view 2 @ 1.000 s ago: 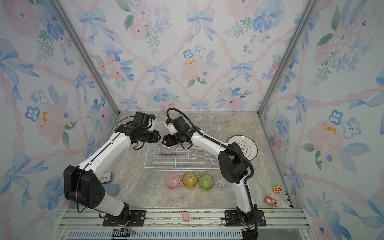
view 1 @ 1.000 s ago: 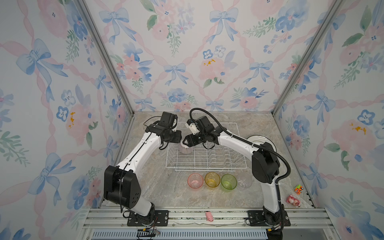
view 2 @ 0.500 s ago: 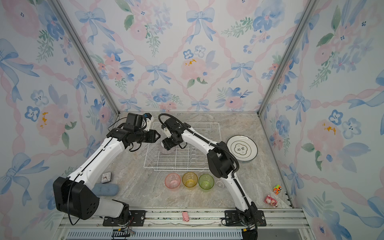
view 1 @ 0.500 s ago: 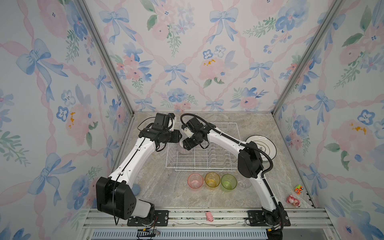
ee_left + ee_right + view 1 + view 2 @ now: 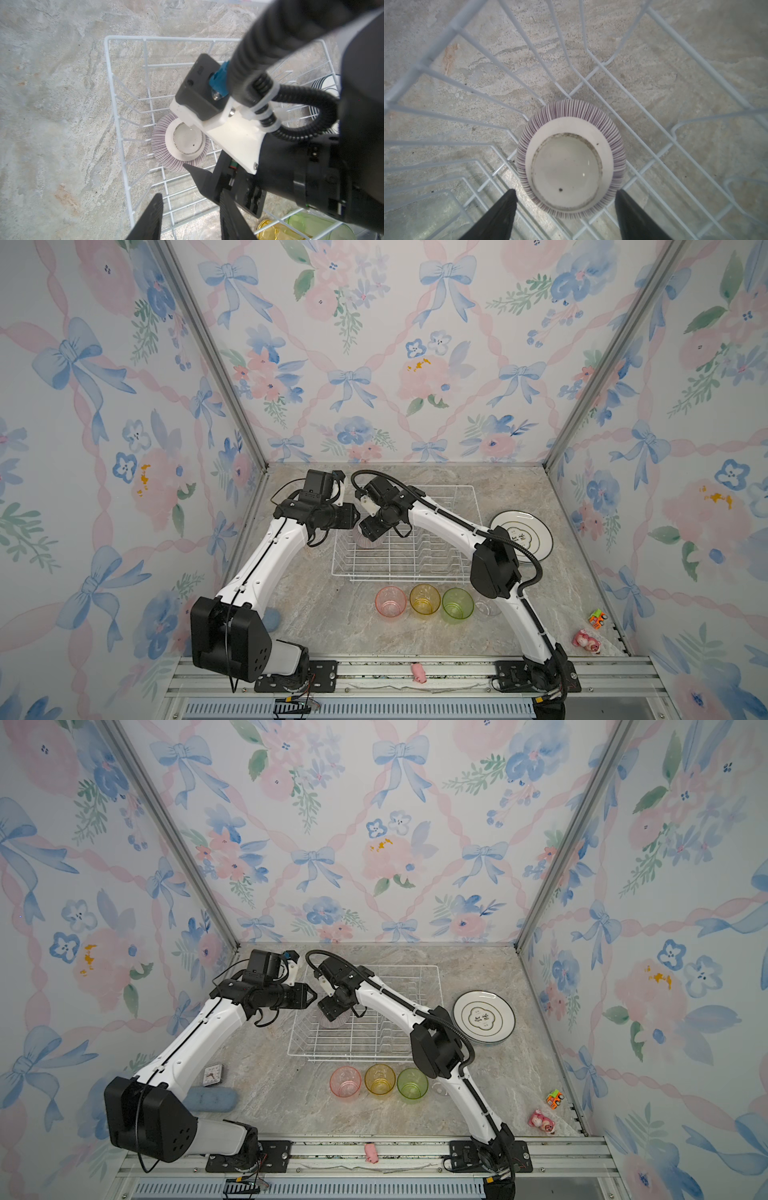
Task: Unload the mixed dishes from the dish rack
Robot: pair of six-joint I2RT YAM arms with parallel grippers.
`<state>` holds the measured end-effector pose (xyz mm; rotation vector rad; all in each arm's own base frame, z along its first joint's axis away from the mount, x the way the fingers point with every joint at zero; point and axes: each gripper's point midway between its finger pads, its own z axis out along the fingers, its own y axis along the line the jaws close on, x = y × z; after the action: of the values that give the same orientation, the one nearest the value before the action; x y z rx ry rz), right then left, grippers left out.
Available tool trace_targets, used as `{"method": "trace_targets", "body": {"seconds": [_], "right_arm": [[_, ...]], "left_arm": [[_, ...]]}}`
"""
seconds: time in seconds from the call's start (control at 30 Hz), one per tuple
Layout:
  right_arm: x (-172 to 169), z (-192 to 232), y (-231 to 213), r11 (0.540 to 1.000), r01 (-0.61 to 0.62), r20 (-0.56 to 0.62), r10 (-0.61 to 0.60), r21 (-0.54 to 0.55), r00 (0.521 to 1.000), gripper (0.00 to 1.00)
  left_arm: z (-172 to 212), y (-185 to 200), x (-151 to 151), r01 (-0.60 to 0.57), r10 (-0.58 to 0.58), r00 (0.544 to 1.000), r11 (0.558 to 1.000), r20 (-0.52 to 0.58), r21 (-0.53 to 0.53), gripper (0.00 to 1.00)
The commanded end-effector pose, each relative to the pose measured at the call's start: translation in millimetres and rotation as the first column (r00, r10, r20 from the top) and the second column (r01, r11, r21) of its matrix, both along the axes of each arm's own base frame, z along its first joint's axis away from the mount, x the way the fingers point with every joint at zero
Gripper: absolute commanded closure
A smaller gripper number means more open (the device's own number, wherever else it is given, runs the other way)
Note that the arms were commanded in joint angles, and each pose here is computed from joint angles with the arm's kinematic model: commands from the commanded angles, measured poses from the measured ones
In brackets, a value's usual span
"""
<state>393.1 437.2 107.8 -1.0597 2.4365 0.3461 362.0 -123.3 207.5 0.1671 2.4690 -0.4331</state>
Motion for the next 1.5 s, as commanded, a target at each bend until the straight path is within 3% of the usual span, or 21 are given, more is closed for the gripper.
{"method": "trace_targets", "body": {"seconds": [0.0,0.63,0.93,1.2,1.47], "right_arm": [[2,-8,4,1.000,-0.012,0.004,0.012,-0.026,1.000,0.24],[11,-18,9,0.999,-0.013,0.016,0.013,-0.041,1.000,0.38],[2,-22,4,0.996,-0.045,-0.022,0.044,-0.071,0.999,0.68],[-10,-14,-22,0.992,-0.035,-0.028,0.032,-0.121,0.999,0.79],[-13,9,-44,0.998,0.016,-0.025,-0.017,-0.064,1.000,0.81]], "left_arm": [[9,1,-4,0.023,-0.023,0.999,1.000,0.035,-0.010,0.58],[-3,9,-5,0.029,-0.029,1.000,0.999,0.007,-0.021,0.59],[-5,8,-5,0.033,-0.033,0.999,0.999,0.000,-0.024,0.60],[-13,3,-6,0.046,-0.047,0.999,0.998,-0.015,-0.053,0.59],[-21,-6,-9,0.067,-0.071,0.997,0.993,-0.033,-0.099,0.59]]}}
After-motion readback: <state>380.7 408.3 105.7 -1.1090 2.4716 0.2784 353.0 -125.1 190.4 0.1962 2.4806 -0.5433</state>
